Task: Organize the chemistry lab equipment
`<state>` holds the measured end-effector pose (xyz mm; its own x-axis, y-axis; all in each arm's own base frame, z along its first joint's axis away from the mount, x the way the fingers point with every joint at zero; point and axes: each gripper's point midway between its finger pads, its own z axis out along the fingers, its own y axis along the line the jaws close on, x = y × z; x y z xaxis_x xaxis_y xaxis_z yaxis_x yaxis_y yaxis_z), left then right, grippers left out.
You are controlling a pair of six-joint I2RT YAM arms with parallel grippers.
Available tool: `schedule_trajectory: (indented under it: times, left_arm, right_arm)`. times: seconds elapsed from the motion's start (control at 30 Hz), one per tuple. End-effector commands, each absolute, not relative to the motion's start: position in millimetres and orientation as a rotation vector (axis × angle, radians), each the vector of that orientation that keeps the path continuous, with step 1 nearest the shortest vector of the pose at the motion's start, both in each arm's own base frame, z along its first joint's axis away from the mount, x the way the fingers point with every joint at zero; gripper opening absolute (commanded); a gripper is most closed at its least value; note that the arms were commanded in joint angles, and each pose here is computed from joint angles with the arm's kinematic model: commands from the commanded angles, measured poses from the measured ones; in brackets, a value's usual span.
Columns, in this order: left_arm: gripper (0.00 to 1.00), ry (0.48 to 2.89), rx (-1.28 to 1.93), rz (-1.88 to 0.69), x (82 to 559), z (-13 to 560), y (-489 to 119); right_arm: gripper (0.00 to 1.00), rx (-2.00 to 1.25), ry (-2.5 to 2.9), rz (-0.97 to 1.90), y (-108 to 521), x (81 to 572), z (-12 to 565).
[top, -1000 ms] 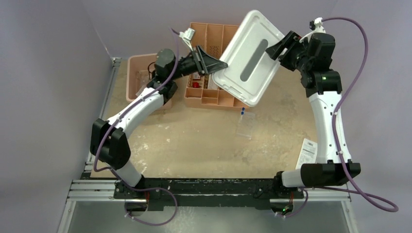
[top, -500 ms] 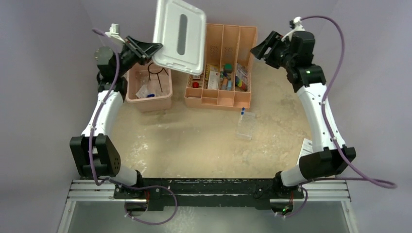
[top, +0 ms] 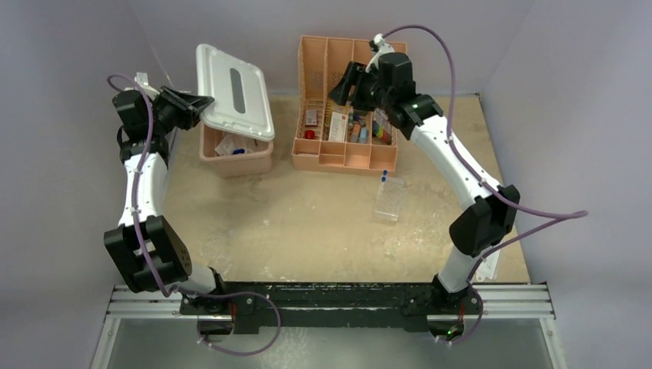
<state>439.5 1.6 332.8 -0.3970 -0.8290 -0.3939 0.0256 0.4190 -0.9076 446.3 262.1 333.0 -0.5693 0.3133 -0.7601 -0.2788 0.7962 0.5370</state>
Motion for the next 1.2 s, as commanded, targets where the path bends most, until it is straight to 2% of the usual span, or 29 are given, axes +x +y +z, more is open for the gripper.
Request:
schedule_trajectory:
  times: [0.0, 0.3, 0.53, 0.83, 0.87, 0.9, 0.97, 1.17]
  left_arm:
    - [0.0, 1.731, -0.739, -1.154, 421.6, 331.9, 8.1]
    - [0.0, 1.776, -0.8, -1.239, 443.7, 305.0, 15.0]
    - [0.0, 1.86, -0.934, -1.178, 445.1, 254.8, 34.7]
    - [0.0, 1.933, -0.971, -1.058, 442.4, 233.9, 53.9]
    - [0.02, 1.937, -0.978, -1.051, 442.1, 231.6, 55.5]
    - [0.1, 1.936, -0.99, -1.043, 441.5, 229.8, 58.7]
    - [0.17, 1.927, -1.027, -1.029, 441.9, 226.0, 65.9]
    - [0.21, 1.973, -1.07, -0.895, 440.7, 213.8, 86.6]
  right_arm:
    - [0.66, -0.059, 1.863, 0.782, 287.7, 468.8, 364.9]
    - [0.66, -0.152, 1.905, 0.793, 356.2, 482.4, 330.2]
    - [0.66, -0.242, 1.943, 0.756, 397.1, 478.5, 296.0]
    - [0.66, -0.328, 1.98, 0.736, 423.2, 472.6, 264.9]
    - [0.67, -0.337, 1.984, 0.738, 424.4, 472.6, 261.8]
    - [0.67, -0.349, 1.99, 0.747, 426.9, 471.8, 258.0]
    - [0.68, -0.386, 2.003, 0.797, 434.3, 466.0, 252.4]
    - [0.69, -0.437, 2.026, 0.921, 453.4, 455.8, 238.4]
